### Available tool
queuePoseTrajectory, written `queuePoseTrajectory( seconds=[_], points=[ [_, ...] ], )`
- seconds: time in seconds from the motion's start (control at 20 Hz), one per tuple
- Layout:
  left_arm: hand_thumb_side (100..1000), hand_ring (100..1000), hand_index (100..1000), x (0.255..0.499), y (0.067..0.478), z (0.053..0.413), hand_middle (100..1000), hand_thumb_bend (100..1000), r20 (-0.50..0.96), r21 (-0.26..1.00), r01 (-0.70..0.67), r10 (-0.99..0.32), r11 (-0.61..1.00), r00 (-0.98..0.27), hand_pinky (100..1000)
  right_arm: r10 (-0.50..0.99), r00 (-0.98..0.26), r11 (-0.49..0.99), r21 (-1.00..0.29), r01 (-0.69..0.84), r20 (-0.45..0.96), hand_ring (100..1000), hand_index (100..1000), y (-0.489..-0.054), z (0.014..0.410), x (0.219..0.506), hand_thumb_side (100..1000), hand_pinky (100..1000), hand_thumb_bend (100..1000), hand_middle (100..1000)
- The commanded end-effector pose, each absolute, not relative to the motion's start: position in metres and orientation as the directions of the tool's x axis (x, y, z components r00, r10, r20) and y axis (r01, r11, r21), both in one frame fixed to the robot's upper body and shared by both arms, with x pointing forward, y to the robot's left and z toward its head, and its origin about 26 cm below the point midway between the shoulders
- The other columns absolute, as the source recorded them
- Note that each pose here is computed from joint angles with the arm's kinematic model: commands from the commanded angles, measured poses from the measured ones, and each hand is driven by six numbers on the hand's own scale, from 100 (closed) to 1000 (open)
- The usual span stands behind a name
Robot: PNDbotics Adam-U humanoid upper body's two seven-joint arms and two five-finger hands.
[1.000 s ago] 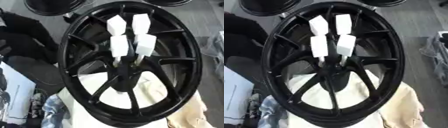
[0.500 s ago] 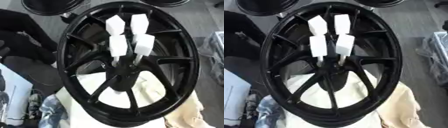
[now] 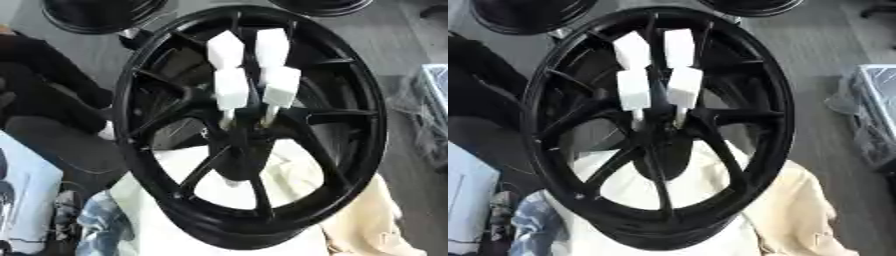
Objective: Pull the pin out of the wheel hub.
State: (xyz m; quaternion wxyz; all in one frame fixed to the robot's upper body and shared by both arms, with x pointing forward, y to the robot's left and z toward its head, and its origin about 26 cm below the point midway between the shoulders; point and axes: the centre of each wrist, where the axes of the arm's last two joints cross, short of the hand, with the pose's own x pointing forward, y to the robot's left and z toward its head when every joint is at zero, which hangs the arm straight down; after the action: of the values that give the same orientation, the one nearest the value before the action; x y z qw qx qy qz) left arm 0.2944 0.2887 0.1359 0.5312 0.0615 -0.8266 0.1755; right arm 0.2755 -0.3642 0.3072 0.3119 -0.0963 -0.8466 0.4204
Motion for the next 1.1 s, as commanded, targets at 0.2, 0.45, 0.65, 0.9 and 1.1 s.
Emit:
queuePoseTrajectory(
  seconds=[0.2, 0.45, 0.65, 0.9, 1.1],
  points=[
    [866, 710, 714, 0.293, 0.295, 0.139, 733, 211, 0.903, -0.188, -0.290, 0.049, 0.938, -0.426, 699, 0.455, -0.821, 0.444, -0.887, -0.127, 0.345, 884, 909, -0.350, 0.351, 0.288, 246, 969, 100, 806],
    [867, 711, 713, 0.291, 0.301, 0.135, 733, 208, 0.911, -0.174, -0.314, 0.031, 0.933, -0.411, 699, 0.457, -0.841, 0.292, -0.942, -0.166, 0.290, 872, 899, -0.333, 0.365, 0.321, 277, 959, 100, 796],
    [869, 711, 712, 0.289, 0.309, 0.132, 734, 205, 0.917, -0.167, -0.357, 0.011, 0.919, -0.400, 698, 0.456, -0.855, 0.172, -0.967, -0.189, 0.248, 862, 897, -0.312, 0.369, 0.353, 317, 941, 100, 793],
    [870, 711, 711, 0.286, 0.319, 0.127, 733, 202, 0.922, -0.155, -0.407, -0.016, 0.900, -0.386, 698, 0.467, -0.870, -0.020, -0.982, -0.186, 0.155, 883, 917, -0.284, 0.361, 0.384, 499, 948, 100, 820],
    [873, 711, 711, 0.285, 0.323, 0.125, 733, 201, 0.926, -0.150, -0.427, -0.024, 0.892, -0.377, 698, 0.445, -0.887, -0.126, -0.971, -0.201, 0.126, 895, 937, -0.267, 0.351, 0.388, 582, 968, 100, 837]
  ],
)
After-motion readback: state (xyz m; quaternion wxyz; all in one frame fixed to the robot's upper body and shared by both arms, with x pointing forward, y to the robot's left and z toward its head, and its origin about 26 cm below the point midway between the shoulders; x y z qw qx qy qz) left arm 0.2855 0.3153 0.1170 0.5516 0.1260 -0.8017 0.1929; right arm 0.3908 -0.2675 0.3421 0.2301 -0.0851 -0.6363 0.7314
